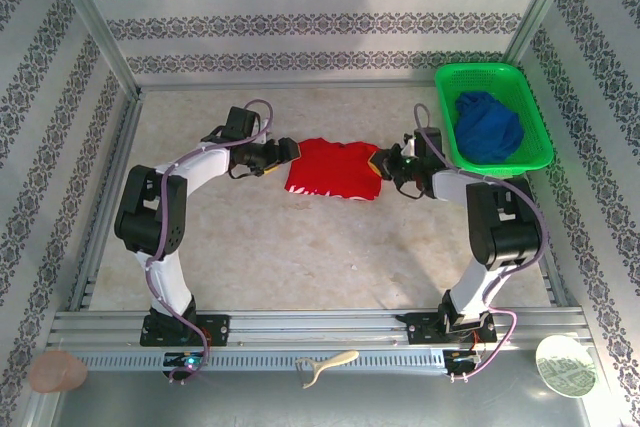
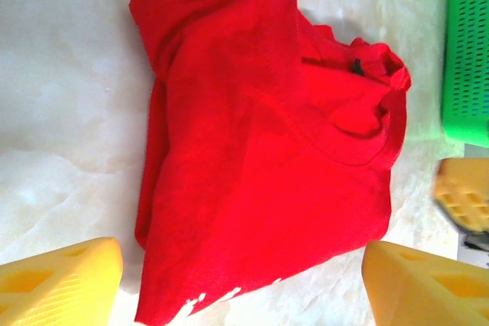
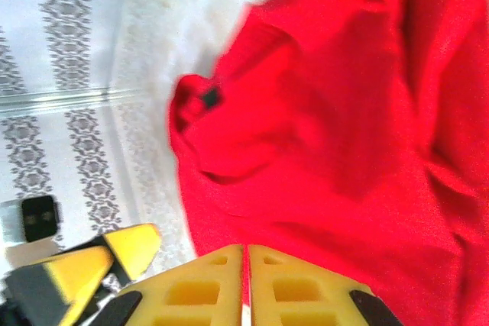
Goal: Fold the inside-out t-shirt
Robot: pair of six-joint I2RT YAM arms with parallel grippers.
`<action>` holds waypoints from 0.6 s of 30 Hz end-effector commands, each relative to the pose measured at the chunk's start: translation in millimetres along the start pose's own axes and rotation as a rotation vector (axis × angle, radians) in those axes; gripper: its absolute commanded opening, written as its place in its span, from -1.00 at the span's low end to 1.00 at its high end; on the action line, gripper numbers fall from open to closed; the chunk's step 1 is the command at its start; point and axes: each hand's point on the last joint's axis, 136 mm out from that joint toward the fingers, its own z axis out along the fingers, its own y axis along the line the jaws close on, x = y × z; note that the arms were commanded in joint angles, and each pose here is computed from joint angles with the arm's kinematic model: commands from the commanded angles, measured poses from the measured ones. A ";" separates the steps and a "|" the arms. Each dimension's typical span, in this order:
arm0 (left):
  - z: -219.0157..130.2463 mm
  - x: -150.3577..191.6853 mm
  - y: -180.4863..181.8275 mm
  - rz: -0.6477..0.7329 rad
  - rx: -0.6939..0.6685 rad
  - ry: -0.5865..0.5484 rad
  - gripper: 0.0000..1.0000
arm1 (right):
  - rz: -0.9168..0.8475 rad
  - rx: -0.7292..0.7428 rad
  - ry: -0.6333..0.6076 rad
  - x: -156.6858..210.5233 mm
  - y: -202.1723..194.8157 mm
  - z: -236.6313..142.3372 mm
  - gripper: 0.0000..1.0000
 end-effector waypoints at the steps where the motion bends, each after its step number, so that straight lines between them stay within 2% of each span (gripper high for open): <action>1: 7.8 4.4 11.3 0.014 -0.044 0.069 0.64 | -0.038 -0.014 -0.002 -4.9 15.6 -1.7 -0.77; 4: 15.5 2.2 16.2 0.034 -0.060 0.087 0.62 | -0.027 0.004 0.013 -2.3 8.6 9.2 -0.77; 10: 29.6 -3.5 17.0 0.058 -0.060 0.131 0.62 | 0.038 0.098 0.026 2.8 -33.1 25.4 -0.79; 18: 47.3 8.5 13.6 0.060 -0.051 0.182 0.62 | 0.108 0.168 0.047 12.9 -66.8 31.9 -0.80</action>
